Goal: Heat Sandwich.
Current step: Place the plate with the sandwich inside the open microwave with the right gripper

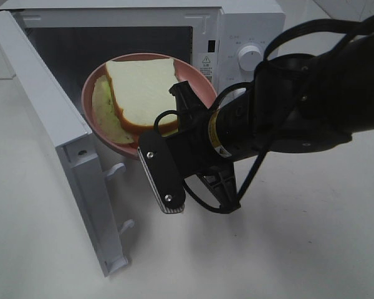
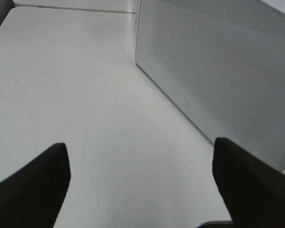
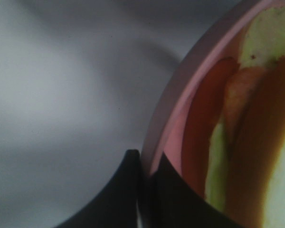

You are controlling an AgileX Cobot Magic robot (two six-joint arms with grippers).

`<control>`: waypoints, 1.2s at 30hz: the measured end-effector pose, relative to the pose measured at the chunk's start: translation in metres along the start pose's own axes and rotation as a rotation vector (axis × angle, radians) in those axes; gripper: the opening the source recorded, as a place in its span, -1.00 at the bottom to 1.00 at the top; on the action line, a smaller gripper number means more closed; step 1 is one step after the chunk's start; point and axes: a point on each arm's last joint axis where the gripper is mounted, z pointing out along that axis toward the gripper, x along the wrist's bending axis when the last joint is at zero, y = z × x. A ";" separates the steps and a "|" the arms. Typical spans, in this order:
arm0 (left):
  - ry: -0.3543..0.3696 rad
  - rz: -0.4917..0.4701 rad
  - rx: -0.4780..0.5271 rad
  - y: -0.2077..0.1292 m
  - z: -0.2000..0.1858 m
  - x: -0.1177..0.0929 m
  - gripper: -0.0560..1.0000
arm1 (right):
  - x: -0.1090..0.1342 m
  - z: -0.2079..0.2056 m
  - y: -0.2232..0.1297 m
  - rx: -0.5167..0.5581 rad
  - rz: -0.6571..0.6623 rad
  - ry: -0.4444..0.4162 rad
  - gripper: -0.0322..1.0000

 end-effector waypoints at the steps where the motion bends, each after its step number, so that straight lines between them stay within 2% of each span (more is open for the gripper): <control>1: 0.000 0.000 0.000 0.000 0.000 0.000 0.53 | -0.002 0.004 0.000 0.000 -0.001 0.001 -0.85; 17: 0.000 0.000 0.000 0.000 0.000 0.000 0.53 | -0.044 0.049 -0.003 0.014 0.041 -0.032 -0.85; 21: 0.000 0.000 0.000 0.000 0.000 0.000 0.53 | -0.046 0.053 -0.001 0.023 0.029 0.014 -0.85; 23: 0.000 0.000 0.000 0.000 0.000 0.000 0.53 | -0.047 0.055 -0.001 0.040 0.010 0.069 -0.85; 24: 0.000 0.000 0.000 0.000 0.000 0.000 0.53 | -0.048 0.054 -0.001 0.043 -0.015 0.125 -0.85; 27: 0.000 0.000 0.000 0.000 0.000 0.000 0.53 | -0.052 0.052 0.000 0.029 -0.011 0.167 -0.85; 31: 0.000 0.000 0.000 0.000 0.000 0.000 0.53 | -0.067 0.046 0.002 -0.010 -0.006 0.177 -0.85; 33: 0.000 0.000 0.000 0.000 0.000 0.000 0.53 | -0.080 0.044 -0.001 -0.003 0.011 0.175 -0.85; 36: 0.000 0.000 0.000 0.000 0.000 0.000 0.53 | -0.085 0.048 -0.004 0.010 0.020 0.191 -0.85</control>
